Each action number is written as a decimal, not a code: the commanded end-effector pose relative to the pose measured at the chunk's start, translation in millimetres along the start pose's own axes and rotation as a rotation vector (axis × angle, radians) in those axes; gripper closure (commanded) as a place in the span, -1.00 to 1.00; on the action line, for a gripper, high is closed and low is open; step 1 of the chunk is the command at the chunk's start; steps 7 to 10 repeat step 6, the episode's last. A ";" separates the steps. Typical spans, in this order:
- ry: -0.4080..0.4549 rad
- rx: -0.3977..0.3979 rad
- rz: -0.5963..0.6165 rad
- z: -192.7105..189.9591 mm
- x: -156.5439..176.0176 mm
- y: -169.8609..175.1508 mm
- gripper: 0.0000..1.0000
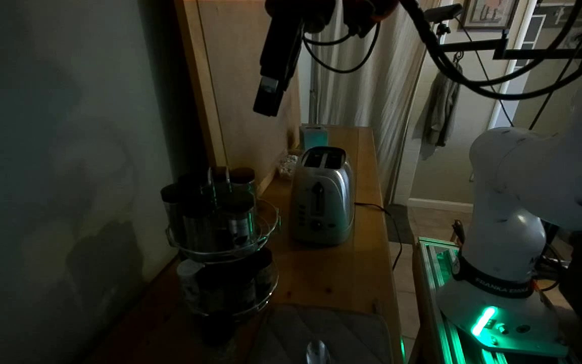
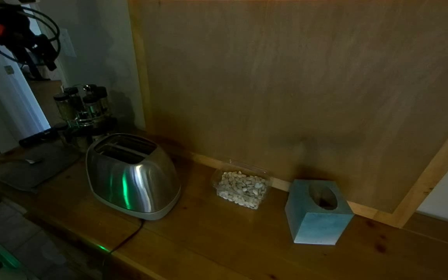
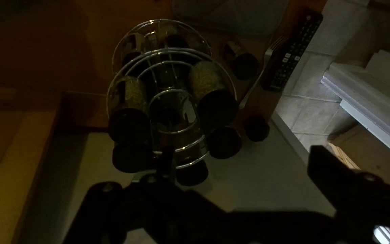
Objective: Straighten the tilted spice bottle on the rack
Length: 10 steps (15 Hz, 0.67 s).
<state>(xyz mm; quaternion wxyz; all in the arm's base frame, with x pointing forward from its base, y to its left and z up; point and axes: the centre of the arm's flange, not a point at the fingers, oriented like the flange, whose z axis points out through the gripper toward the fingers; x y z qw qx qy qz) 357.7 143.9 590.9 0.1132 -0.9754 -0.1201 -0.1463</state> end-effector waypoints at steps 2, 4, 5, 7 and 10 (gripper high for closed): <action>-0.005 0.000 -0.002 -9.2 -1.5 -1.3 -1.00; -0.007 0.000 -0.003 -13.9 -1.8 -2.1 -1.00; -0.006 0.000 -0.003 -14.4 -1.7 -2.3 -1.00; -0.007 0.000 -0.003 -14.4 -1.8 -2.2 -1.00; -0.007 0.000 -0.003 -14.4 -1.8 -2.2 -1.00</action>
